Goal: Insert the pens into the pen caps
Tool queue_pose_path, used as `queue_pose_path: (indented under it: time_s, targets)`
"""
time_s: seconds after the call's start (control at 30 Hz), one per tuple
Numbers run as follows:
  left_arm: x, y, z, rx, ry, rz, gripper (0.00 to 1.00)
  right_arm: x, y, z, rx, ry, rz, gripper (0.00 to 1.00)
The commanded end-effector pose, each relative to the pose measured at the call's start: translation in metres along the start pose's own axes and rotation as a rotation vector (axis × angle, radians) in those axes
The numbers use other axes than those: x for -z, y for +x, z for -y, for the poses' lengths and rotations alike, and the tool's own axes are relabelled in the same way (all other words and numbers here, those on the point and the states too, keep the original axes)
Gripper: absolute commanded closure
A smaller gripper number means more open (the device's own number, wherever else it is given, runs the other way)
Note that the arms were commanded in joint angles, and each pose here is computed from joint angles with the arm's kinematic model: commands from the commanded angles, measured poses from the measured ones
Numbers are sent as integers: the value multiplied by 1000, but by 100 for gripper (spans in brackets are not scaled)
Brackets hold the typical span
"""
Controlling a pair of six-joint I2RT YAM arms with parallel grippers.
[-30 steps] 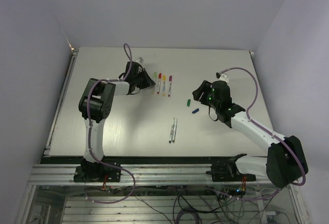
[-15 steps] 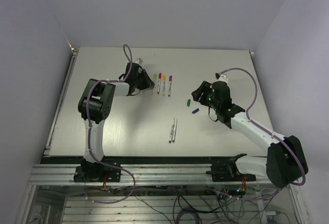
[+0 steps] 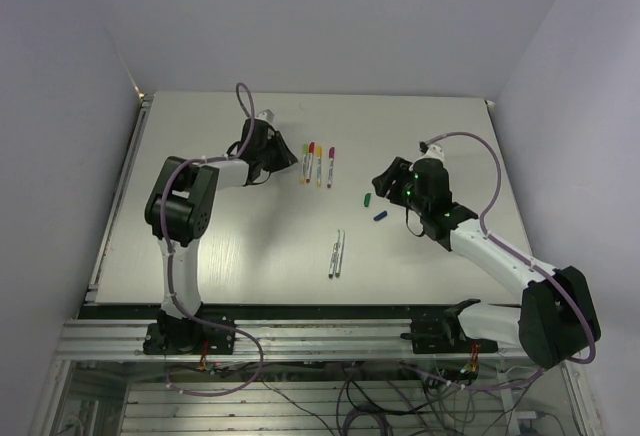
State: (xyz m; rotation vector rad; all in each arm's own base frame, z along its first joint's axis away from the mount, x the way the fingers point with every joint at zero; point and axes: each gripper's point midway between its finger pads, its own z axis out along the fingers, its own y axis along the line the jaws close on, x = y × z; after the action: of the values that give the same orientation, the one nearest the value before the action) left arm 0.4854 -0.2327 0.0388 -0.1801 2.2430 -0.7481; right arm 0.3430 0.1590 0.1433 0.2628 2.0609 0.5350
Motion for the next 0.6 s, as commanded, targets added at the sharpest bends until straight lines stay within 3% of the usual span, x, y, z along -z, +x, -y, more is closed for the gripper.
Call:
queue_pose_path:
  time_s: [0.0,0.13,0.27,0.57]
  targets:
    - [23,-31,21,-46,10,89,64,4,-12,-1,1,-6,43,47]
    - [42,-36,28,-96,2,104,64,6,-12,4,11,19,47,47]
    - [67,-15,44,-187,3,79,63,8,-4,13,2,50,33,47]
    - [108,98,93,-426,41,-93,63,10,16,34,-7,123,-13,47]
